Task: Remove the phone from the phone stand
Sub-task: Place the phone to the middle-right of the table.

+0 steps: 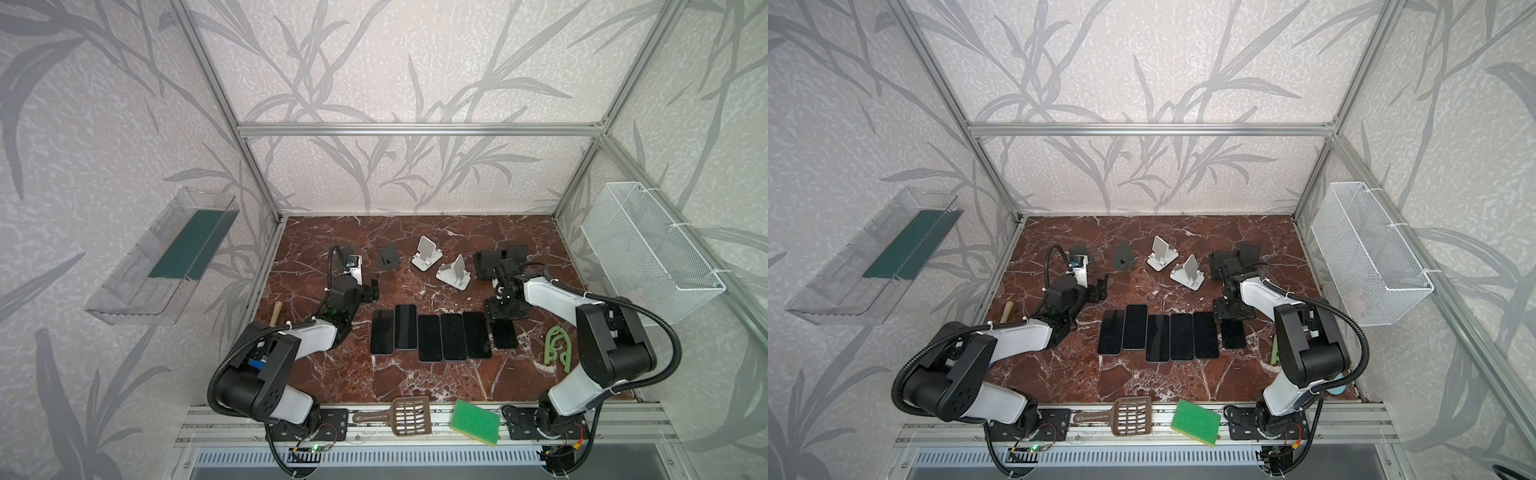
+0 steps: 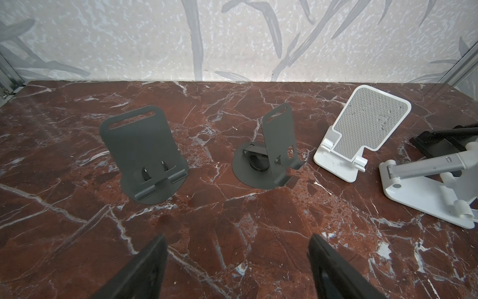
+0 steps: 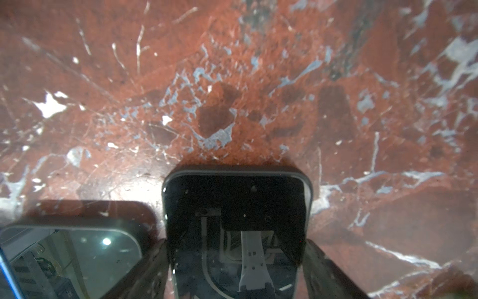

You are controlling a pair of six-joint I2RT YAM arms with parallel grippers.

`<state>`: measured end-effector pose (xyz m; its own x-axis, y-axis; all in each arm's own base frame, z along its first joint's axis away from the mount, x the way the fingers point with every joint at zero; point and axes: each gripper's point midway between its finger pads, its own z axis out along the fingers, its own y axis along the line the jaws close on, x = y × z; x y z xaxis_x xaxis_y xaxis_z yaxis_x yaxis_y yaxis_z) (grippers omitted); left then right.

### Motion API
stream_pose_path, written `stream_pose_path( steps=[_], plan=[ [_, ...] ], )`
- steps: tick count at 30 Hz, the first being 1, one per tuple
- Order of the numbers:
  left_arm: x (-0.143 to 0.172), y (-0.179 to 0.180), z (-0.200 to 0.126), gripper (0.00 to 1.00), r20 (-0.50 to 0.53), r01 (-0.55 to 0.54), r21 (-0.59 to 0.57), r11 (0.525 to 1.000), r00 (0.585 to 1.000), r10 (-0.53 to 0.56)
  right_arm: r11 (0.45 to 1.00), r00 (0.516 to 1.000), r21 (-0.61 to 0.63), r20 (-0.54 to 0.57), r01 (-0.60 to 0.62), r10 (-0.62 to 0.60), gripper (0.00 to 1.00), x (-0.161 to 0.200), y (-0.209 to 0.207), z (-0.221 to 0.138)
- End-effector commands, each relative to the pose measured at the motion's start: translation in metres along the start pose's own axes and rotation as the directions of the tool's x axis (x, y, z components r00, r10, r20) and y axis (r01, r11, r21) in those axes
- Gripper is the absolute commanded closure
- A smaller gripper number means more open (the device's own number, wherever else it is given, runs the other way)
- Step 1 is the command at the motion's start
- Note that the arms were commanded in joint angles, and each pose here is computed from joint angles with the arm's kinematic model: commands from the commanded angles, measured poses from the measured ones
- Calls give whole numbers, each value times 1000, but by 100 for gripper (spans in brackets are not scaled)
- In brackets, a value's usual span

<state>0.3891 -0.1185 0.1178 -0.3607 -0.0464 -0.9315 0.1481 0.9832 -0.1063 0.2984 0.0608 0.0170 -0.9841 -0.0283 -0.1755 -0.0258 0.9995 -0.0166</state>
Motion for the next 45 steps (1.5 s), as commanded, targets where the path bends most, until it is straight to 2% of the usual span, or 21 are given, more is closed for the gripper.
stream_pose_path(
  steps=[1, 34, 40, 45],
  plan=[
    [-16, -4, 1, 14, 42, 0, 14, 1000, 999, 0, 1000, 1000, 8, -9, -3, 3, 20, -2, 1, -2],
    [-19, -4, -1, 14, 51, -1, 11, 1000, 999, 1, 1000, 998, 8, -66, -13, 14, 26, 13, 12, -11],
    [-21, -3, -3, 14, 59, 3, 11, 1000, 998, -4, 1000, 996, 3, -92, -12, 13, 25, 23, 12, -10],
    [-26, -4, -4, 14, 72, -1, 15, 1000, 997, 0, 1000, 999, 1, -51, -12, 12, 21, 14, 12, -16]
  ],
)
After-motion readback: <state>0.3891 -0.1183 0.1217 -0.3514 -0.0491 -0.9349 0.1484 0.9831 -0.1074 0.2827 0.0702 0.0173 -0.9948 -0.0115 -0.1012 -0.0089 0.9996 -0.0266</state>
